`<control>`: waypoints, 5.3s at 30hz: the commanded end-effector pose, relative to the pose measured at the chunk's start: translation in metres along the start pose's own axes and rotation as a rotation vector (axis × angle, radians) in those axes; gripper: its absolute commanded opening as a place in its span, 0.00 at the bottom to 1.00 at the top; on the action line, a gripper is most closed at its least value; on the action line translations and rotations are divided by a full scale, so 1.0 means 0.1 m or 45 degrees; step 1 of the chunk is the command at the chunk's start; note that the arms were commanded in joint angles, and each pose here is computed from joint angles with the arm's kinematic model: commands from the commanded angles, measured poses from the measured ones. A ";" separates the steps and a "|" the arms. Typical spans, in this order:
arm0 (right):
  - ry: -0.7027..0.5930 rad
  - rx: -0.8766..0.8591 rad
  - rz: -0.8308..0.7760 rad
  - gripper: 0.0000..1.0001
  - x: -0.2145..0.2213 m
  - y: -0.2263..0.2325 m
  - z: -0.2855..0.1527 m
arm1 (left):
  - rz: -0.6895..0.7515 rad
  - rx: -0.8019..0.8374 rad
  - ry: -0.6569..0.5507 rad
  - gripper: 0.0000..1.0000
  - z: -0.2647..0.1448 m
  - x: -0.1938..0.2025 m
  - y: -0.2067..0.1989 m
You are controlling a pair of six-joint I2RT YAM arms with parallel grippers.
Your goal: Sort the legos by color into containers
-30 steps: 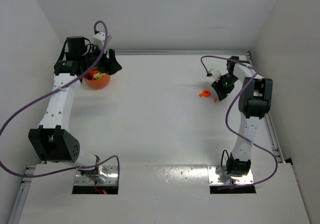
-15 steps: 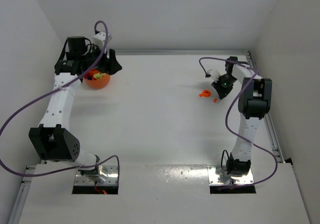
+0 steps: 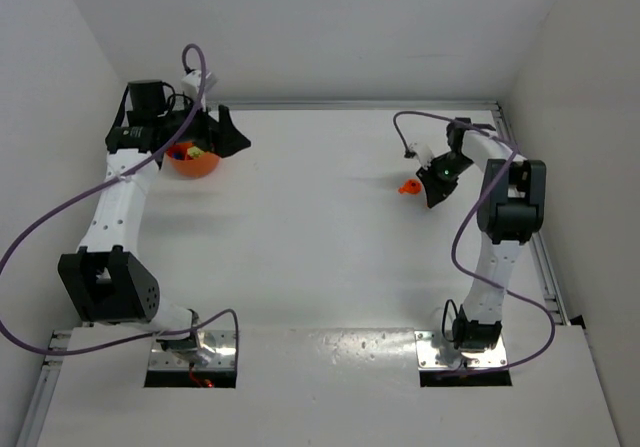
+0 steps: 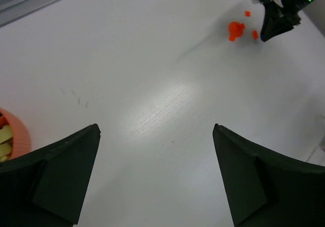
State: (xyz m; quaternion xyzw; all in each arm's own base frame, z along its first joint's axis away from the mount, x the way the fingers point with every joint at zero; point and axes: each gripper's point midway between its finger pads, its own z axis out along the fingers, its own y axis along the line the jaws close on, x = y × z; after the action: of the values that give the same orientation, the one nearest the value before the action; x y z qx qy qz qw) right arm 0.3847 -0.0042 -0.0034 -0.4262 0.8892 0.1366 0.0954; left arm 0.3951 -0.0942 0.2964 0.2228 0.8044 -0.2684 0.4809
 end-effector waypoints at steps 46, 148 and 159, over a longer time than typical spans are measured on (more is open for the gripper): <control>-0.543 -1.545 0.826 0.03 -1.74 2.51 -1.58 | 0.214 0.588 -0.141 0.60 1.19 0.40 -2.21; -0.456 -1.584 0.909 0.44 -1.71 2.50 -1.31 | 0.237 0.733 -0.122 0.00 1.15 0.40 -2.60; -0.626 -1.463 0.892 0.55 -1.80 2.14 -1.40 | 0.245 0.669 -0.035 0.00 0.96 0.60 -2.31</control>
State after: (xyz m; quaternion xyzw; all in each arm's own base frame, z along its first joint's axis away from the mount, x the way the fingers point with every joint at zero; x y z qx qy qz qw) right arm 0.3091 0.2240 0.1954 -0.0226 0.7236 0.6884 -0.0451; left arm 0.2893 -0.3442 0.2365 0.4017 0.6890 -0.4354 0.4174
